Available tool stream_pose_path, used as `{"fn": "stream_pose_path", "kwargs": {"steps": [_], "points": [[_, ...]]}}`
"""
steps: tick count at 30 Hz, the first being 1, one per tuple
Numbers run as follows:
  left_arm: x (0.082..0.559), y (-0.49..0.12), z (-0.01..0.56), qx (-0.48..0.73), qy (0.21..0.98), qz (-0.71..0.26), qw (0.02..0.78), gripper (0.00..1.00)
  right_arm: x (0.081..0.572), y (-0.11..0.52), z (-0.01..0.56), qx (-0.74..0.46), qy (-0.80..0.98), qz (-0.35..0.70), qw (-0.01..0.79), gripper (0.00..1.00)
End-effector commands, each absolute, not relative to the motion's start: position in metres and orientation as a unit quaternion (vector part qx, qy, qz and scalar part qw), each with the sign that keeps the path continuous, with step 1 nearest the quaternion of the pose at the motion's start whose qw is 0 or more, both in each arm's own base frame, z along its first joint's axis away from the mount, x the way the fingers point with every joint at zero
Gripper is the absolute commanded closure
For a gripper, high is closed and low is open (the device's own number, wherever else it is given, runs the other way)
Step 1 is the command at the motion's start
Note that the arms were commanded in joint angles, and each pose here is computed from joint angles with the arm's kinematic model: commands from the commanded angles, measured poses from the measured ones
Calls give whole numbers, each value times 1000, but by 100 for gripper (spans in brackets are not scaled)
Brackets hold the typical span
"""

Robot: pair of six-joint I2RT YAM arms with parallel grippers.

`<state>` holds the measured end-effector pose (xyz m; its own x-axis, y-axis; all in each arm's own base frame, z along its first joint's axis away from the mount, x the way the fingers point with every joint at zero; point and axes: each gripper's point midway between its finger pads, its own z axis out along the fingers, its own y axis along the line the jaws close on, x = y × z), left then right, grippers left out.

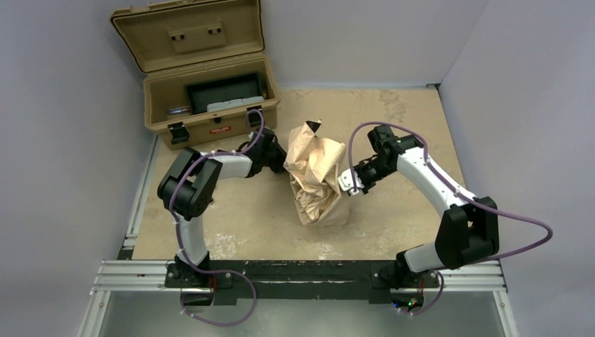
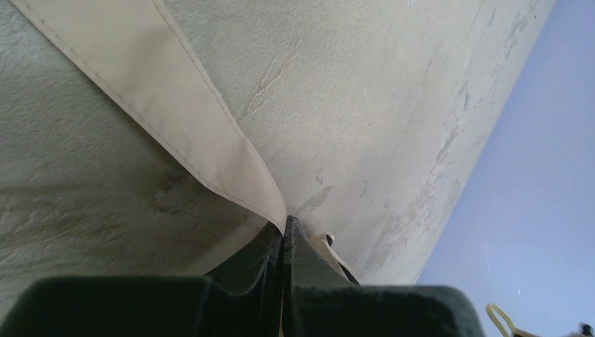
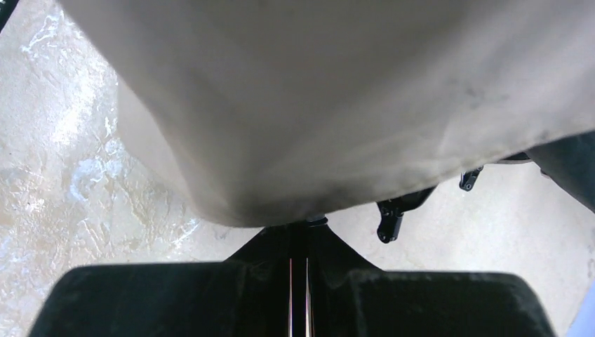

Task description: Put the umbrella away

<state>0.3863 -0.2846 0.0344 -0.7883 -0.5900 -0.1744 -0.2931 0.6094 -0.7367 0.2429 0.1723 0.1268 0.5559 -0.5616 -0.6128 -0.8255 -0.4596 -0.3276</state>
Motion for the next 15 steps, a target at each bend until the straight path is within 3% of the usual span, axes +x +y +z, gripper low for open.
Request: {"fn": "stream_pose_path", "kwargs": {"steps": [1, 15], "points": [[394, -285, 60, -244, 858, -390, 230, 100, 243, 189, 160, -813, 381, 218, 384, 100], [377, -285, 47, -254, 852, -409, 205, 100, 269, 200, 228, -758, 396, 201, 477, 100]]}}
